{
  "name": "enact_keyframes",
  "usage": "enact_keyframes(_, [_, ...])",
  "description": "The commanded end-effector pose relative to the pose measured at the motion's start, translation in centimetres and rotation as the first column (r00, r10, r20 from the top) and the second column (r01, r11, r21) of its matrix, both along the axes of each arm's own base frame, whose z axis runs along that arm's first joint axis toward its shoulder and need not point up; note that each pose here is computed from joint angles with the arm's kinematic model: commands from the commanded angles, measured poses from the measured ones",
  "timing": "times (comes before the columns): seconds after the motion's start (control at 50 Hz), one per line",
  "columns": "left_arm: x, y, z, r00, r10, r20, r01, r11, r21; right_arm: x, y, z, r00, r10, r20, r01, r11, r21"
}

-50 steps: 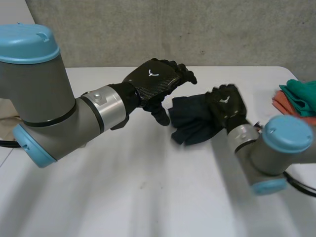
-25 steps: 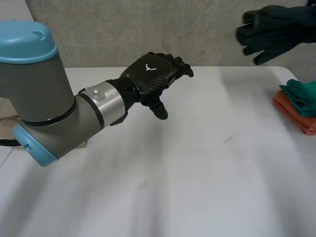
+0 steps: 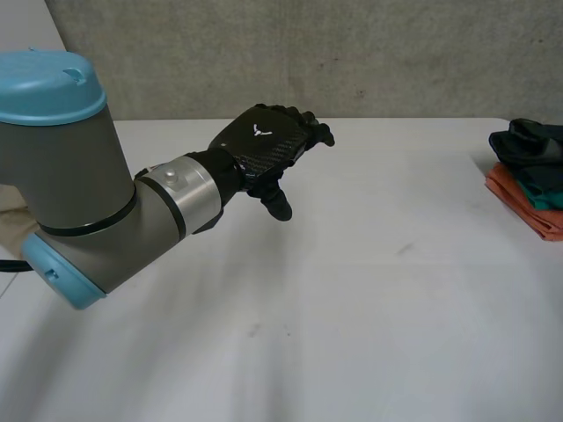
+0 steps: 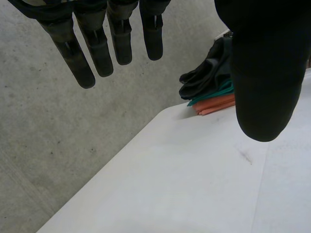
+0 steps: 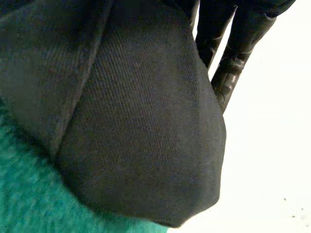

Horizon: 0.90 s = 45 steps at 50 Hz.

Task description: Fold the laundry.

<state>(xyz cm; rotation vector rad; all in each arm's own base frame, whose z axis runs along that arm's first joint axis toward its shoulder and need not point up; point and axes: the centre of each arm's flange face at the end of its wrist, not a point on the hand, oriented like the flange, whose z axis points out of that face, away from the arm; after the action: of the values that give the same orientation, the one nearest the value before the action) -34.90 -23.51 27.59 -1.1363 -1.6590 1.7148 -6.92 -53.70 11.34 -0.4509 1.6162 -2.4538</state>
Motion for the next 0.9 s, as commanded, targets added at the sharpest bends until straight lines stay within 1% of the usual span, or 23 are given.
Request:
enact_keyframes(0.02, [0.0, 0.2, 0.3, 1.000, 0.002, -0.004, -0.002, 1.000, -0.007, -0.9, 0.6, -0.9, 0.999, 0.021, -0.040, -0.021, 1.000, 0.008])
enact_keyframes(0.14, [0.2, 0.3, 0.7, 1.000, 0.003, -0.008, -0.004, 1.000, -0.013, -0.7, 1.1, -1.7, 0.999, 0.007, -0.054, -0.006, 1.000, 0.016])
enact_keyframes(0.22, [0.2, 0.3, 0.9, 1.000, 0.003, -0.013, -0.004, 1.000, -0.021, -0.6, 2.0, 0.9, 0.996, -0.038, -0.076, 0.038, 0.999, 0.001])
enact_keyframes(0.34, [0.3, 0.5, 1.6, 1.000, 0.000, -0.022, -0.001, 0.999, -0.035, -4.3, 5.2, 4.7, 0.985, -0.170, -0.019, 0.171, 0.975, 0.139])
enact_keyframes(0.38, [0.4, 0.5, 1.8, 1.000, 0.002, -0.026, -0.003, 0.999, -0.037, -5.3, 6.0, 5.2, 0.977, -0.208, -0.038, 0.211, 0.963, 0.167])
enact_keyframes(0.46, [0.4, 0.5, 1.8, 1.000, 0.003, -0.025, -0.004, 0.999, -0.036, -8.4, 8.1, 5.0, 0.929, -0.333, -0.158, 0.364, 0.900, 0.240])
enact_keyframes(0.48, [0.4, 0.5, 1.8, 1.000, 0.003, -0.025, -0.004, 0.999, -0.036, -9.9, 9.0, 5.5, 0.891, -0.396, -0.223, 0.444, 0.861, 0.246])
enact_keyframes(0.52, [0.5, 0.5, 1.7, 1.000, 0.007, -0.026, -0.007, 0.999, -0.031, -11.5, 9.8, 6.2, 0.829, -0.470, -0.302, 0.544, 0.804, 0.242])
enact_keyframes(0.54, [0.5, 0.5, 1.7, 1.000, 0.008, -0.026, -0.009, 0.999, -0.031, -13.3, 10.6, 7.1, 0.741, -0.552, -0.382, 0.654, 0.722, 0.225])
enact_keyframes(0.6, [0.7, 0.4, 2.0, 0.999, 0.022, -0.030, -0.023, 0.999, -0.038, -14.9, 11.1, 9.1, 0.583, -0.653, -0.484, 0.794, 0.584, 0.168])
enact_keyframes(0.62, [0.8, 0.3, 2.2, 0.999, 0.029, -0.033, -0.031, 0.999, -0.041, -15.3, 11.0, 9.9, 0.499, -0.696, -0.517, 0.850, 0.511, 0.132])
enact_keyframes(0.64, [1.1, 0.2, 2.7, 0.998, 0.050, -0.042, -0.052, 0.997, -0.053, -15.0, 10.8, 10.4, 0.472, -0.714, -0.518, 0.865, 0.487, 0.117])
enact_keyframes(0.66, [1.3, 0.1, 3.0, 0.997, 0.067, -0.045, -0.069, 0.996, -0.059, -14.4, 10.5, 10.8, 0.461, -0.728, -0.507, 0.872, 0.478, 0.107])
enact_keyframes(0.68, [1.6, -0.1, 3.2, 0.995, 0.088, -0.049, -0.091, 0.994, -0.062, -13.4, 10.1, 11.5, 0.471, -0.736, -0.486, 0.866, 0.490, 0.096])
enact_keyframes(0.7, [1.9, -0.4, 3.4, 0.992, 0.110, -0.053, -0.114, 0.991, -0.067, -10.5, 9.1, 13.5, 0.530, -0.738, -0.418, 0.829, 0.554, 0.072])
enact_keyframes(0.72, [2.7, -1.3, 3.7, 0.984, 0.170, -0.058, -0.174, 0.982, -0.077, -8.9, 8.9, 14.8, 0.566, -0.736, -0.371, 0.805, 0.591, 0.056])
enact_keyframes(0.76, [3.6, -2.3, 4.2, 0.969, 0.238, -0.072, -0.244, 0.965, -0.096, -5.7, 8.9, 17.5, 0.646, -0.712, -0.275, 0.746, 0.665, 0.029])
enact_keyframes(0.78, [4.1, -2.8, 4.4, 0.959, 0.271, -0.081, -0.279, 0.954, -0.107, -2.6, 9.3, 19.1, 0.732, -0.656, -0.184, 0.671, 0.741, 0.029])
enact_keyframes(0.8, [5.1, -3.6, 5.0, 0.936, 0.336, -0.104, -0.348, 0.928, -0.132, -1.0, 9.7, 19.5, 0.773, -0.617, -0.148, 0.628, 0.778, 0.031])
enact_keyframes(0.84, [6.1, -4.4, 5.7, 0.909, 0.397, -0.132, -0.414, 0.897, -0.155, 2.5, 10.4, 20.2, 0.852, -0.514, -0.096, 0.519, 0.854, 0.029])
enact_keyframes(0.86, [6.7, -4.8, 5.8, 0.896, 0.421, -0.142, -0.441, 0.883, -0.163, 6.3, 11.3, 20.7, 0.920, -0.386, -0.063, 0.388, 0.921, 0.022])
enact_keyframes(0.88, [7.8, -5.6, 6.0, 0.870, 0.466, -0.159, -0.489, 0.855, -0.173, 8.4, 12.0, 20.9, 0.948, -0.313, -0.057, 0.314, 0.949, 0.012])
enact_keyframes(0.9, [8.5, -6.2, 5.9, 0.859, 0.486, -0.161, -0.509, 0.843, -0.176, 10.3, 12.6, 20.8, 0.968, -0.246, -0.055, 0.247, 0.969, 0.007])
